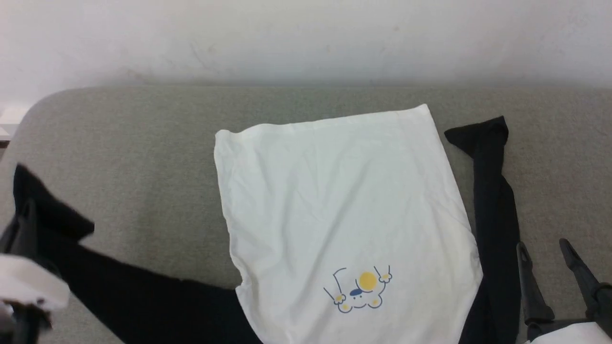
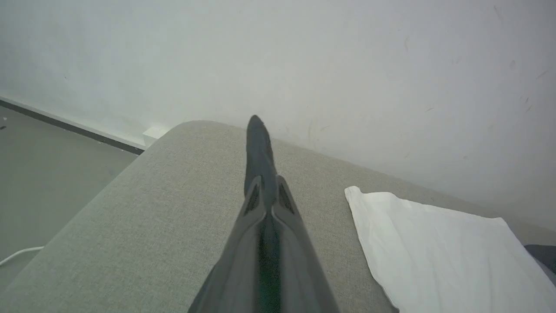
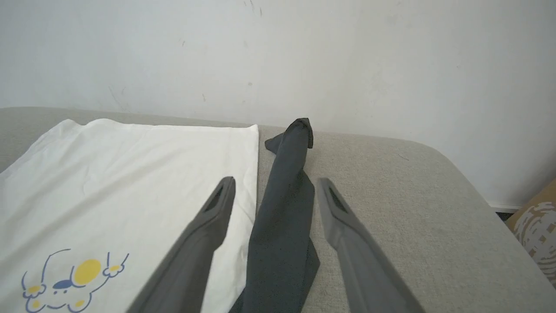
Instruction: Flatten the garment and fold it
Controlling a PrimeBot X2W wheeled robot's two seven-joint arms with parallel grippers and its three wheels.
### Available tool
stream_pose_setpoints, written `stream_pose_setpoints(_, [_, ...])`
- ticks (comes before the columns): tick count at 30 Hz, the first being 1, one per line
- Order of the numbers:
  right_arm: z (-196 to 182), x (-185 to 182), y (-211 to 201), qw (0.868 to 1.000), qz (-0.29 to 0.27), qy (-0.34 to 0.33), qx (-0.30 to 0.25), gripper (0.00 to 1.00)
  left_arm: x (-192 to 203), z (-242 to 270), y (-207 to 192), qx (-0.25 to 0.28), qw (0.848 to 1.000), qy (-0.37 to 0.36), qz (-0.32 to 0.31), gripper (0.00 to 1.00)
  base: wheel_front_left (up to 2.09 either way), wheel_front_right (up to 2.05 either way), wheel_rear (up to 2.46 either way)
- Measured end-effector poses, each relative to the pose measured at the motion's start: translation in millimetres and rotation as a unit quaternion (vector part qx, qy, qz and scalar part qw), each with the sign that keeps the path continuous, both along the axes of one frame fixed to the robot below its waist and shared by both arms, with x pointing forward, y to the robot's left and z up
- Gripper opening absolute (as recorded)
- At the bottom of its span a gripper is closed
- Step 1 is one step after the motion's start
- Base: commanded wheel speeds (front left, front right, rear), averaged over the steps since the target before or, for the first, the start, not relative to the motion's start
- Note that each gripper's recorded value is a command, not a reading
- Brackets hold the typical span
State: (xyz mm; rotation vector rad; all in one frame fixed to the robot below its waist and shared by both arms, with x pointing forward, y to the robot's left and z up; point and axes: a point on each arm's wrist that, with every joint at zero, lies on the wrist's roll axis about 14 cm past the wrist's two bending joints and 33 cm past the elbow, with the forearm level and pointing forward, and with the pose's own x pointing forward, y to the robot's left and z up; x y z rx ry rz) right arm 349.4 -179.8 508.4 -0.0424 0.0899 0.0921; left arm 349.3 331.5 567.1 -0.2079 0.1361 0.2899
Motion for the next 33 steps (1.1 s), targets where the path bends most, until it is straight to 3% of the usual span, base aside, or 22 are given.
stream_pose_setpoints(6, [8,0,3,1.0,0.006,-0.013,0.004,1.0,-31,2,-7,0.002,1.0,-0.019,0.019,0.0,0.0,0.0,0.0])
stream_pose_setpoints(11, [13,0,-5,1.0,-0.006,-0.023,0.003,1.0,-23,35,-48,0.025,0.997,-0.064,-0.047,0.0,0.0,0.0,0.0])
stream_pose_setpoints(15, [19,-3,-19,0.999,-0.026,-0.032,-0.001,1.0,-10,67,-99,0.035,0.985,-0.107,-0.127,0.0,0.0,0.0,0.0])
stream_pose_setpoints(23, [31,-8,-48,0.996,-0.069,-0.047,-0.017,1.0,10,83,-235,0.018,0.941,-0.137,-0.309,0.0,0.0,0.0,0.0])
stream_pose_setpoints(29, [28,-9,-55,0.996,-0.08,-0.041,-0.013,1.0,9,42,-333,-0.002,0.902,-0.083,-0.423,0.0,0.0,0.0,0.0])
stream_pose_setpoints(33, [21,-10,-60,0.996,-0.088,-0.029,-0.012,1.0,-6,-7,-380,0.023,0.868,-0.027,-0.495,0.0,0.0,0.0,0.0])
